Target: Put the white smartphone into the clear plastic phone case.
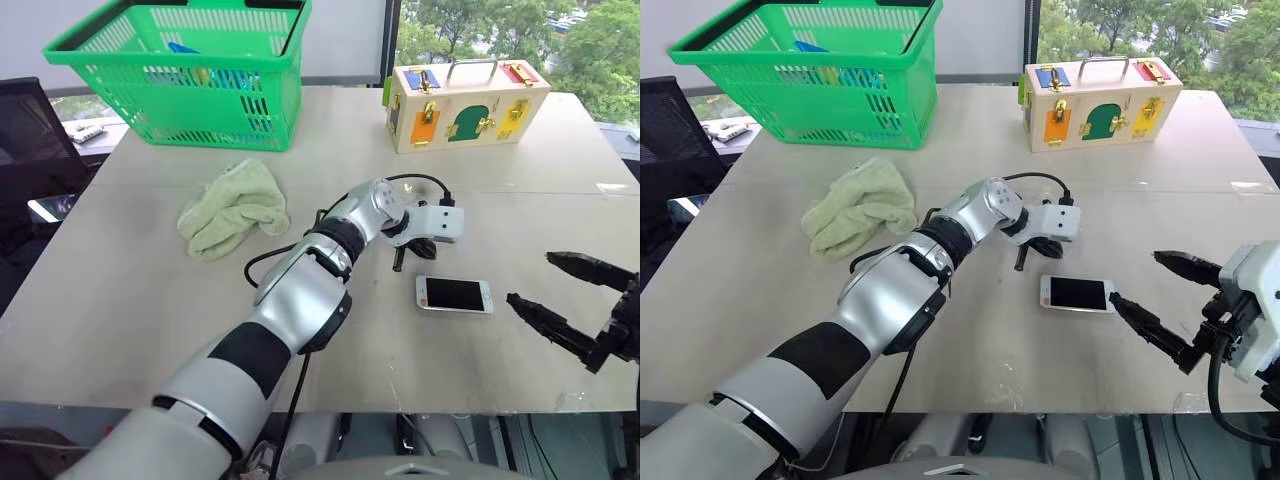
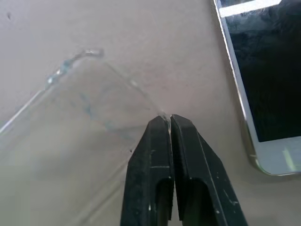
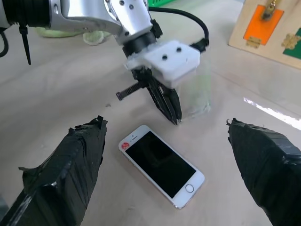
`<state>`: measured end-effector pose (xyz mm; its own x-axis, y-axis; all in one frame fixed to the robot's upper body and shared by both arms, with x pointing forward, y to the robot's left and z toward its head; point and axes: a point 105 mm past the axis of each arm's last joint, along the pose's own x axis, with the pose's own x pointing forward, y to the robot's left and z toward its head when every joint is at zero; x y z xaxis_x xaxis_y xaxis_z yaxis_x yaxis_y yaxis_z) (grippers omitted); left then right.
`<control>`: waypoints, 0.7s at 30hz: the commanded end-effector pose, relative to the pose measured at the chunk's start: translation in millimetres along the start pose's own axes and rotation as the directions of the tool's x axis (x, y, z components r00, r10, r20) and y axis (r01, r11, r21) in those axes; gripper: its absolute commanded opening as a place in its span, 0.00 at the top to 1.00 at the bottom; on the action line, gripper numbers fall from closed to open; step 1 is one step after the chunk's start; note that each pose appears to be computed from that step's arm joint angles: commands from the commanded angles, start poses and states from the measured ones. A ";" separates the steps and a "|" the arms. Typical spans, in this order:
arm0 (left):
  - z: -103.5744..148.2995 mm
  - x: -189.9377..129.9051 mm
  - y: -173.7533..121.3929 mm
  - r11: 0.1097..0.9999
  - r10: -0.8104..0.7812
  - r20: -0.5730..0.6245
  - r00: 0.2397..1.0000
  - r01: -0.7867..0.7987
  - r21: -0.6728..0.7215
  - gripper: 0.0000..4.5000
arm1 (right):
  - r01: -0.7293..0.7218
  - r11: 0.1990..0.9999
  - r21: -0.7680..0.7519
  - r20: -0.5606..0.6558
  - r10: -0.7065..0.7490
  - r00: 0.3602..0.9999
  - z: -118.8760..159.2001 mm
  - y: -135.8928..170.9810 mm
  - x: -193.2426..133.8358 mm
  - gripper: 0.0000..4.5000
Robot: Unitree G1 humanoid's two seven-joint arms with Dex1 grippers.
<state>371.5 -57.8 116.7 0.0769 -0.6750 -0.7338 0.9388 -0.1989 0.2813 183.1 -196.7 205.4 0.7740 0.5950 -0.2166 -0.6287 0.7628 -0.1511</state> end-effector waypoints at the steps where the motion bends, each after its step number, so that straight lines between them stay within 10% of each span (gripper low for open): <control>1: 3.5 -16.9 6.2 0.994 0.001 0.105 0.994 0.010 -0.108 0.99 | -0.005 1.000 -0.010 0.034 0.005 0.999 4.8 4.4 4.5 0.00; 8: -2.2 -64.5 16.1 0.976 -0.007 0.240 0.971 0.060 -0.211 0.99 | -0.054 0.999 0.006 0.057 0.053 0.997 3.3 7.1 17.5 0.00; 21: -58.6 -90.3 -40.9 0.844 -0.087 0.108 0.990 0.131 -0.521 0.99 | -0.215 0.975 -0.044 -0.023 0.215 0.976 -13.1 25.4 37.4 0.00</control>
<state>351.8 65.2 123.7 -0.0620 -0.7217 -0.6894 0.9694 0.1209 -0.2137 195.0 -160.5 178.4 0.6297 0.7294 -0.2674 -0.7715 0.6276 -0.1048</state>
